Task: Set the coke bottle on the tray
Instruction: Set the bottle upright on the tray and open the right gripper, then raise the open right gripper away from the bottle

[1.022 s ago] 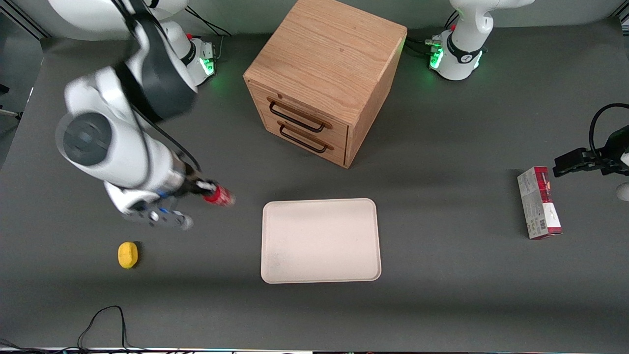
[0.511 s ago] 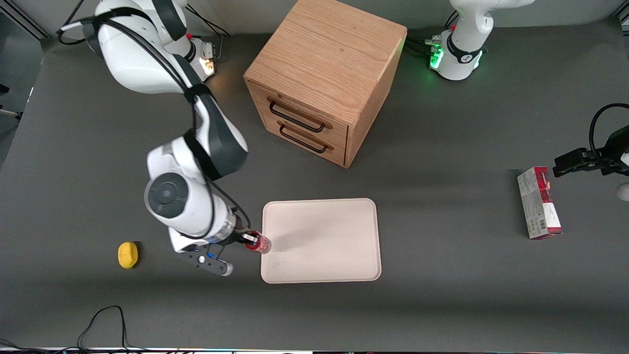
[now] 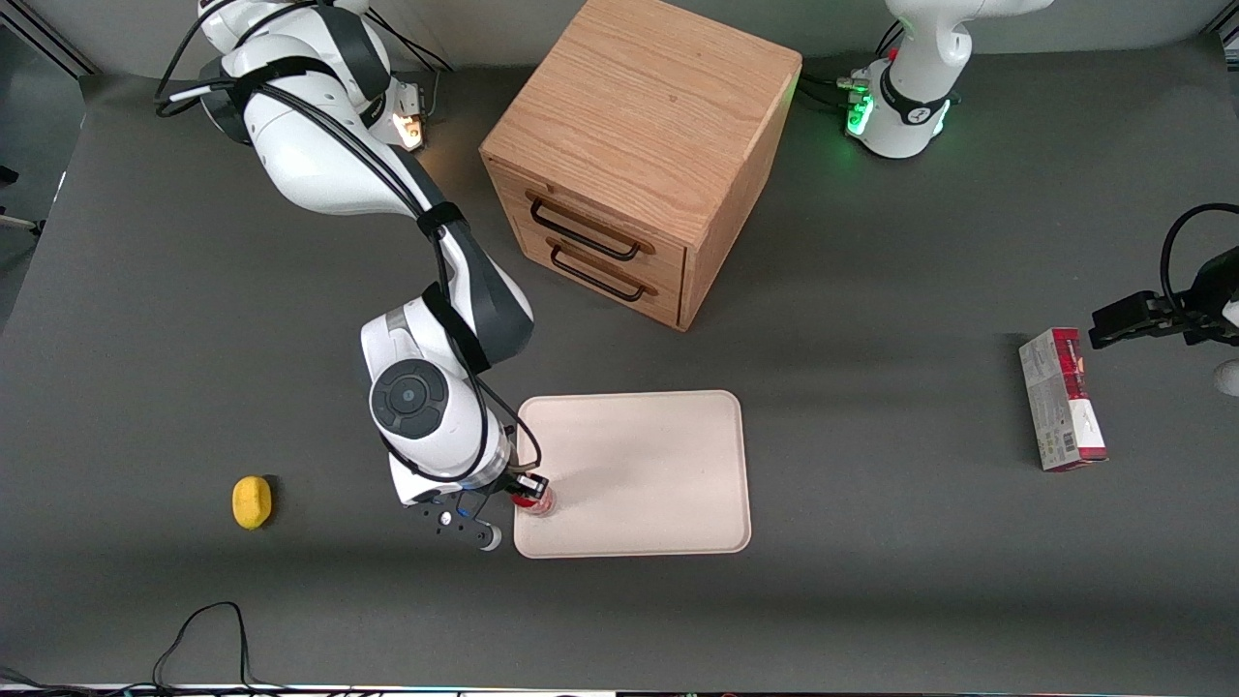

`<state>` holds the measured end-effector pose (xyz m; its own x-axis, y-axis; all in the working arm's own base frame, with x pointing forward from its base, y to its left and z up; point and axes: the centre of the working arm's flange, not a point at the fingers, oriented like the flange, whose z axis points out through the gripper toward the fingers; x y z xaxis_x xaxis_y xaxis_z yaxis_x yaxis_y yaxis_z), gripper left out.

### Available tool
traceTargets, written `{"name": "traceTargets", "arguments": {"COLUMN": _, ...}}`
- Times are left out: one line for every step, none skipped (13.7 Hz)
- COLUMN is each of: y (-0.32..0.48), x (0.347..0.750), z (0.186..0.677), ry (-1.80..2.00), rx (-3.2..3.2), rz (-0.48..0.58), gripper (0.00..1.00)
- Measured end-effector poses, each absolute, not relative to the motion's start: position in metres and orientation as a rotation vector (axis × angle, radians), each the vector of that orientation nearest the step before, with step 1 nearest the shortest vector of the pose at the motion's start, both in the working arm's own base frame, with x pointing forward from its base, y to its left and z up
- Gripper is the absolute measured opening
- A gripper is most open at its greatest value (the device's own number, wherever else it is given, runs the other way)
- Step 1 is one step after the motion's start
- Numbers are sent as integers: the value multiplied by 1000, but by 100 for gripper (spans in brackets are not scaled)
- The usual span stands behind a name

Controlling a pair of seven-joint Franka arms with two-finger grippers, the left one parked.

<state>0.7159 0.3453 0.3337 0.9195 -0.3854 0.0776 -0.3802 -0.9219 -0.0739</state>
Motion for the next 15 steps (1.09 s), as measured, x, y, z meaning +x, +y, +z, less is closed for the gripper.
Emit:
{"name": "traceTargets", "arguments": {"y": 345, "x": 716, "z": 333, "ry": 602, "rx": -3024, "rz": -143, "gripper": 31}}
{"name": "traceTargets", "arguments": {"y": 345, "x": 716, "z": 333, "ry": 602, "rx": -3024, "rz": -144, "gripper": 31}}
{"name": "traceTargets", "arguments": {"y": 345, "x": 716, "z": 333, "ry": 602, "rx": -3024, "rz": -145, "gripper": 31}}
{"name": "traceTargets", "arguments": {"y": 345, "x": 717, "z": 333, "ry": 600, "rx": -3022, "rz": -154, "gripper": 42}}
{"name": "traceTargets", "arguments": {"y": 345, "x": 718, "z": 335, "ry": 599, "rx": -3019, "rz": -162, "gripper": 53}}
{"name": "traceTargets", "arguments": {"y": 346, "x": 718, "z": 338, "ry": 598, "rx": -3017, "rz": -169, "gripper": 64}}
{"name": "traceTargets", "arguments": {"y": 346, "x": 718, "z": 339, "ry": 598, "rx": -3016, "rz": -172, "gripper": 73}}
{"name": "traceTargets", "arguments": {"y": 346, "x": 719, "z": 340, "ry": 597, "rx": -3015, "rz": -174, "gripper": 84}}
{"name": "traceTargets", "arguments": {"y": 346, "x": 719, "z": 341, "ry": 597, "rx": -3015, "rz": -177, "gripper": 93}}
{"name": "traceTargets", "arguments": {"y": 346, "x": 719, "z": 342, "ry": 596, "rx": -3015, "rz": -180, "gripper": 100}}
{"name": "traceTargets", "arguments": {"y": 346, "x": 719, "z": 343, "ry": 595, "rx": -3016, "rz": -183, "gripper": 100}}
{"name": "traceTargets", "arguments": {"y": 345, "x": 719, "z": 343, "ry": 593, "rx": -3020, "rz": -189, "gripper": 100}}
{"name": "traceTargets", "arguments": {"y": 345, "x": 720, "z": 343, "ry": 592, "rx": -3024, "rz": -194, "gripper": 100}}
{"name": "traceTargets", "arguments": {"y": 345, "x": 719, "z": 344, "ry": 591, "rx": -3029, "rz": -192, "gripper": 100}}
{"name": "traceTargets", "arguments": {"y": 344, "x": 718, "z": 344, "ry": 593, "rx": -3039, "rz": -181, "gripper": 100}}
